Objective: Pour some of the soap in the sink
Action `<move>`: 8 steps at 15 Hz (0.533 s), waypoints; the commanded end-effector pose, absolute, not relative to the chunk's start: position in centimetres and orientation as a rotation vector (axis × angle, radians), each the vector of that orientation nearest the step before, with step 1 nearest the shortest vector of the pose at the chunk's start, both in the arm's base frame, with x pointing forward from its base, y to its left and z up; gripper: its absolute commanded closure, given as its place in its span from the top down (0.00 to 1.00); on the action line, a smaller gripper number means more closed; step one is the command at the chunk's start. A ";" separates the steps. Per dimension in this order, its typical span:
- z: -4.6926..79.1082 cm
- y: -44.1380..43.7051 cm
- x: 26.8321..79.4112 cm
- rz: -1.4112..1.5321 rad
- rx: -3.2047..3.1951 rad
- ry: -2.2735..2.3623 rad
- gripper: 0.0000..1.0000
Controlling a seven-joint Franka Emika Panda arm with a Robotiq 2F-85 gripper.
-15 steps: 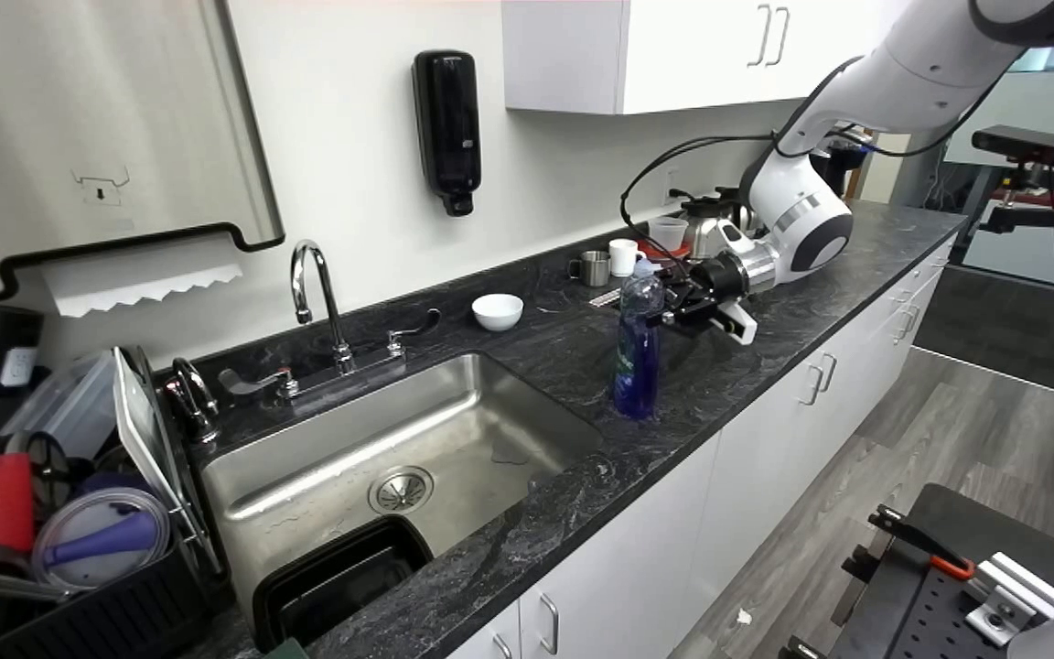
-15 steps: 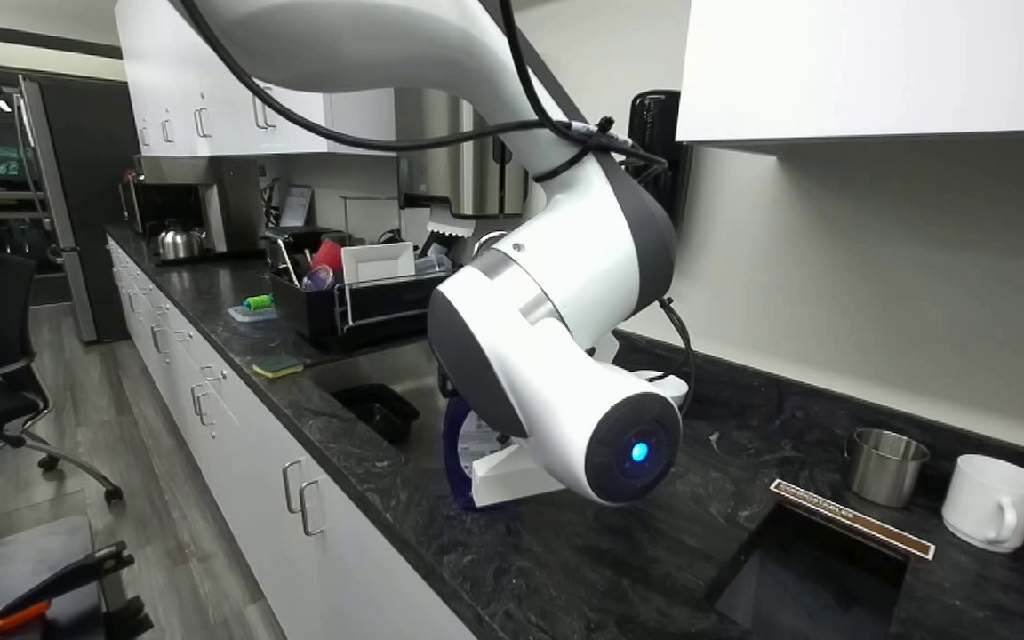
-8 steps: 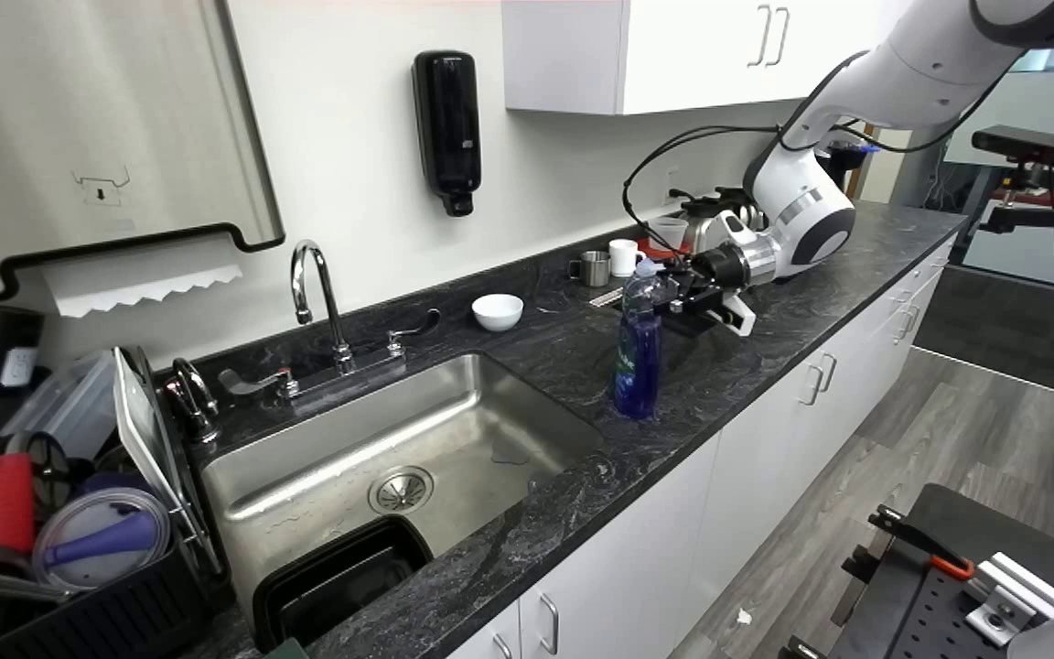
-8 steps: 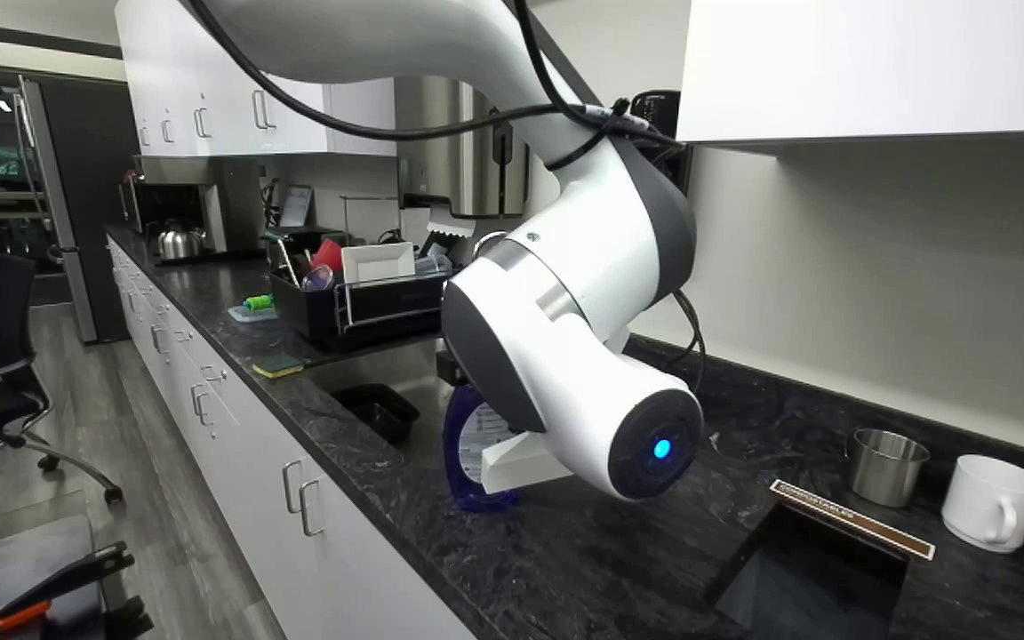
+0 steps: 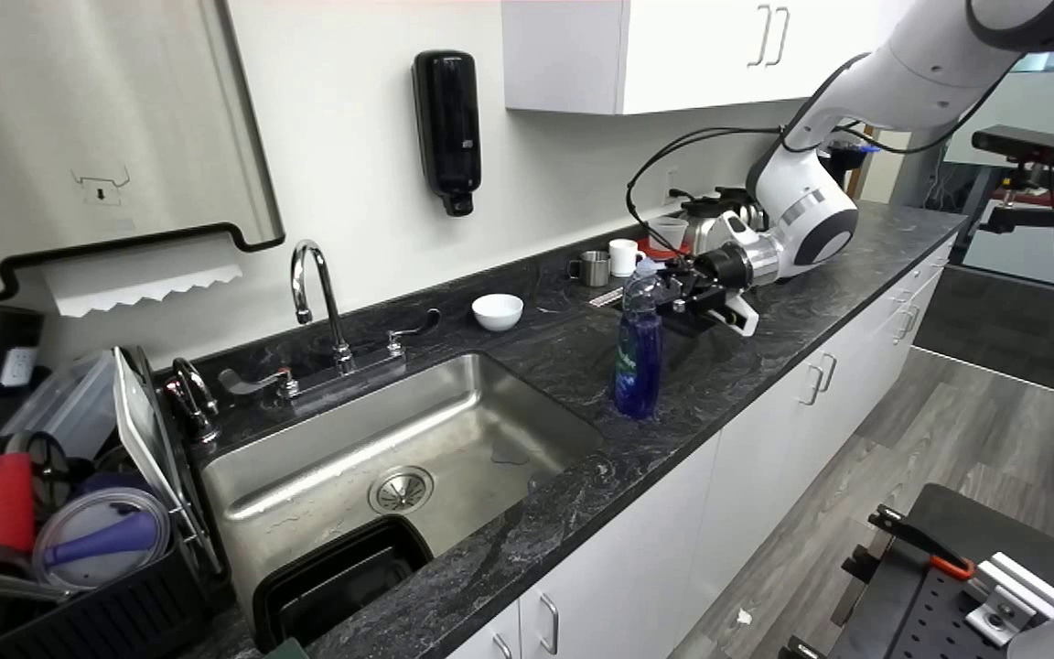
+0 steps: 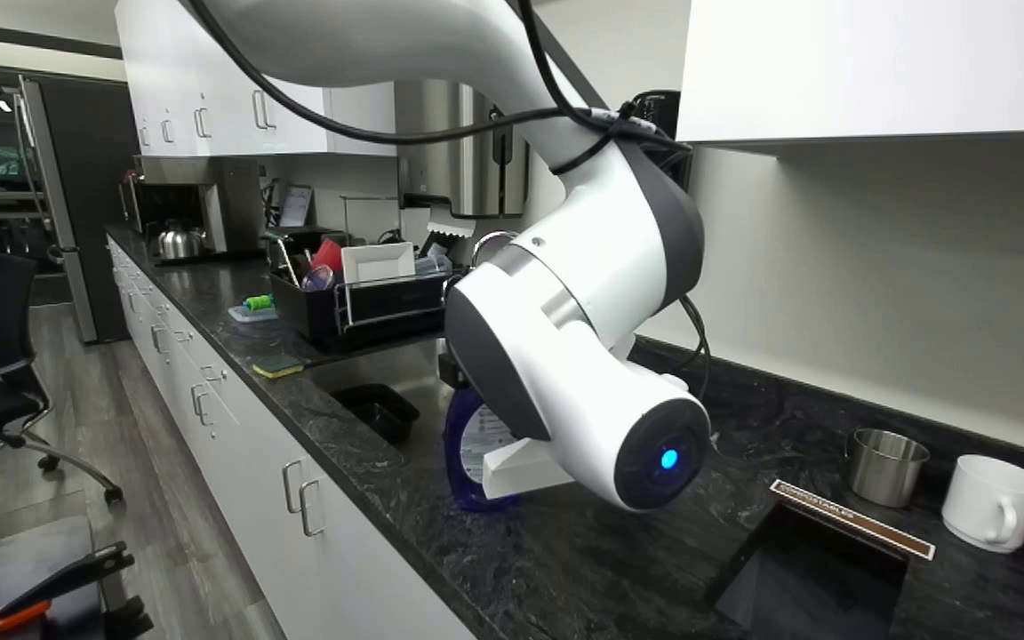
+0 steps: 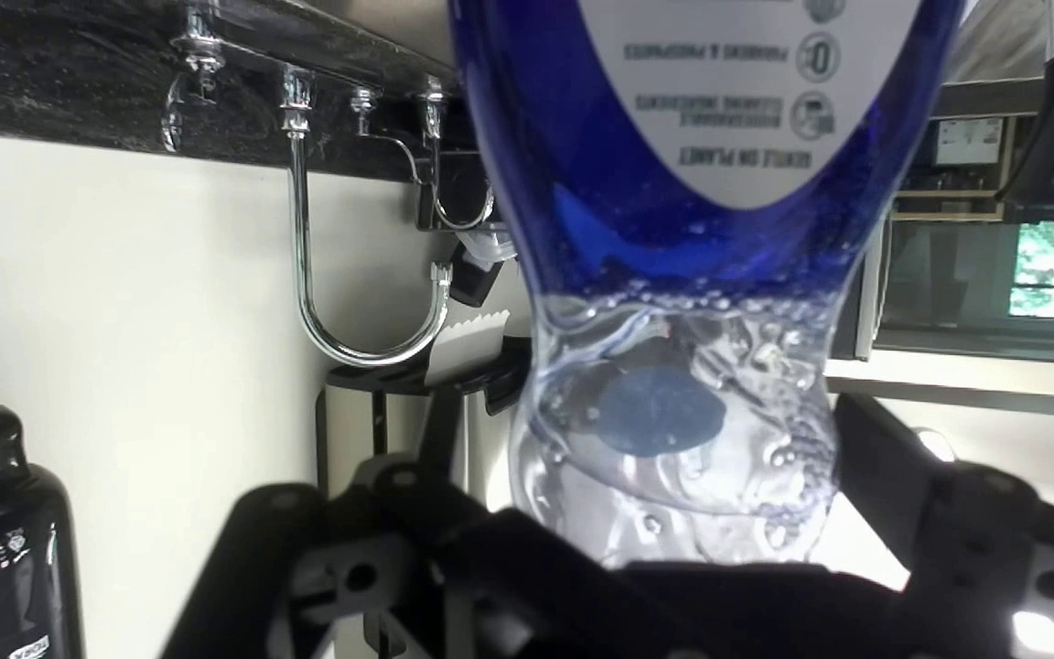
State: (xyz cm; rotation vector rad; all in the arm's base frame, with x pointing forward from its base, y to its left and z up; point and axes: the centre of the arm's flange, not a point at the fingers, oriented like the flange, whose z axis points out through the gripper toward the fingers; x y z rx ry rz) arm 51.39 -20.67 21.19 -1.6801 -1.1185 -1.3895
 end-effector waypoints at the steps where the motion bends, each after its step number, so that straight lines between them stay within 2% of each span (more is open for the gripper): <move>1: 21.6 -21.3 51.5 -1.362 -1.719 -1.117 1.00; 8: 21.8 -21.9 51.1 -1.315 -1.750 -1.119 1.00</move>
